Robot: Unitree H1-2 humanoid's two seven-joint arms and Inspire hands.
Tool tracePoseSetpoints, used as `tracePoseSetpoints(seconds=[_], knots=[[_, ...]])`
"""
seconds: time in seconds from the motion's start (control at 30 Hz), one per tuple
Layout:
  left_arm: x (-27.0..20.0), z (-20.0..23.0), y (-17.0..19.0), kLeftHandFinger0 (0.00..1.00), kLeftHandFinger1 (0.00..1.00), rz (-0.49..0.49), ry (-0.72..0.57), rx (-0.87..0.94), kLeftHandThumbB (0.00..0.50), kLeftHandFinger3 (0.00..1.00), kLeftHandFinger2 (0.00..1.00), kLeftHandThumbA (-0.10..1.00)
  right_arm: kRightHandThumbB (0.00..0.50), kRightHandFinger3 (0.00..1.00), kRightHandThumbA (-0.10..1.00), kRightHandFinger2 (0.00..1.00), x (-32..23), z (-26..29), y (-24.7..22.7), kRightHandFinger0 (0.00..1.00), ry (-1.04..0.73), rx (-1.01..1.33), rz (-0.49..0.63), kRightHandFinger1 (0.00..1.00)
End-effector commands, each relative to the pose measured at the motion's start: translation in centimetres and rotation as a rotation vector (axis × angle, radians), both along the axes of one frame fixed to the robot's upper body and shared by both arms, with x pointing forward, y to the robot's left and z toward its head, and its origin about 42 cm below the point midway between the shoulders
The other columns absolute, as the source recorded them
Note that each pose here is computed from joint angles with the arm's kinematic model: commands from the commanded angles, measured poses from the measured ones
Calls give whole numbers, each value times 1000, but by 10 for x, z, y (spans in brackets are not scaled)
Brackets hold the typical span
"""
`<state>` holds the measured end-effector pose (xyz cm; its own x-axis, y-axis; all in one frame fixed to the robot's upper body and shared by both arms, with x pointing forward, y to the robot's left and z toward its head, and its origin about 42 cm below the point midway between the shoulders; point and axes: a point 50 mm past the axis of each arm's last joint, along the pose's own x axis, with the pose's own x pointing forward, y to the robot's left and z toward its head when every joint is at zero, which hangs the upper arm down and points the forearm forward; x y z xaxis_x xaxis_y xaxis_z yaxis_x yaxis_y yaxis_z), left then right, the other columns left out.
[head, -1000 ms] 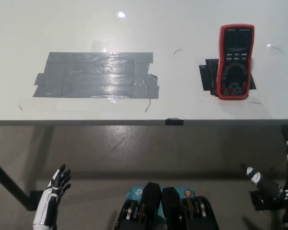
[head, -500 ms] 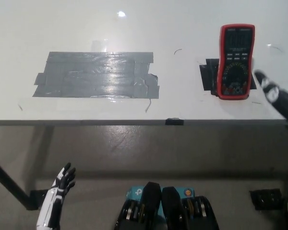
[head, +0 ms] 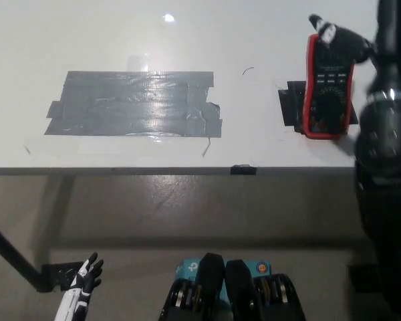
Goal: The robot first picks the multimeter with right hand and then unfolds the black stand on the back of it using left hand
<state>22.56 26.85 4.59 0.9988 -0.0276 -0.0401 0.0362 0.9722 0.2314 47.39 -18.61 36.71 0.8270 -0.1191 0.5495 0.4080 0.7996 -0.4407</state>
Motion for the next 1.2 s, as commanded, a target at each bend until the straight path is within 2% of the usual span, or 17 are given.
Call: tracePoseSetpoints(seconds=[0.0, 0.07, 0.1, 0.13, 0.4, 0.53, 0.8, 0.9, 1.07, 1.17], knots=[[2, 8, 3, 1000, 1000, -21, -74, 54, 244, 1000, 1000, 1000, 428, 1000, 895, 1000, 28, 28, -1, 1000, 57, -2, -95, 1000], [4, 9, 3, 1000, 1000, -30, -80, 62, 242, 1000, 1000, 1000, 435, 1000, 896, 1000, 41, 31, -1, 1000, 94, 9, -119, 1000], [4, 10, 3, 1000, 1000, -31, -81, 66, 243, 1000, 1000, 1000, 407, 1000, 864, 1000, 44, 31, -1, 1000, 104, 11, -124, 1000], [4, 10, 3, 1000, 1000, -33, -84, 68, 241, 1000, 1000, 1000, 443, 1000, 884, 1000, 51, 31, -1, 1000, 130, 24, -130, 1000], [7, 12, 2, 1000, 1000, -38, -85, 75, 236, 1000, 1000, 1000, 453, 1000, 874, 1000, 81, 26, -7, 1000, 260, 72, -163, 1000], [9, 14, 4, 1000, 1000, -43, -89, 74, 230, 1000, 1000, 1000, 465, 1000, 920, 1000, 85, 21, -9, 1000, 317, 77, -208, 1000], [12, 14, 4, 1000, 1000, -43, -89, 63, 216, 1000, 1000, 1000, 469, 1000, 954, 1000, 84, 3, -8, 1000, 375, 181, -179, 1000], [12, 13, 4, 1000, 1000, -44, -88, 67, 221, 1000, 1000, 1000, 498, 1000, 980, 1000, 86, -4, -4, 1000, 415, 203, -163, 1000], [15, 15, 4, 1000, 1000, -45, -99, 84, 222, 1000, 1000, 1000, 500, 1000, 915, 1000, 89, -10, 7, 1000, 460, 262, -117, 1000], [14, 15, 4, 1000, 1000, -46, -92, 83, 221, 1000, 1000, 1000, 500, 1000, 938, 1000, 90, -20, 11, 1000, 506, 279, -101, 1000]])
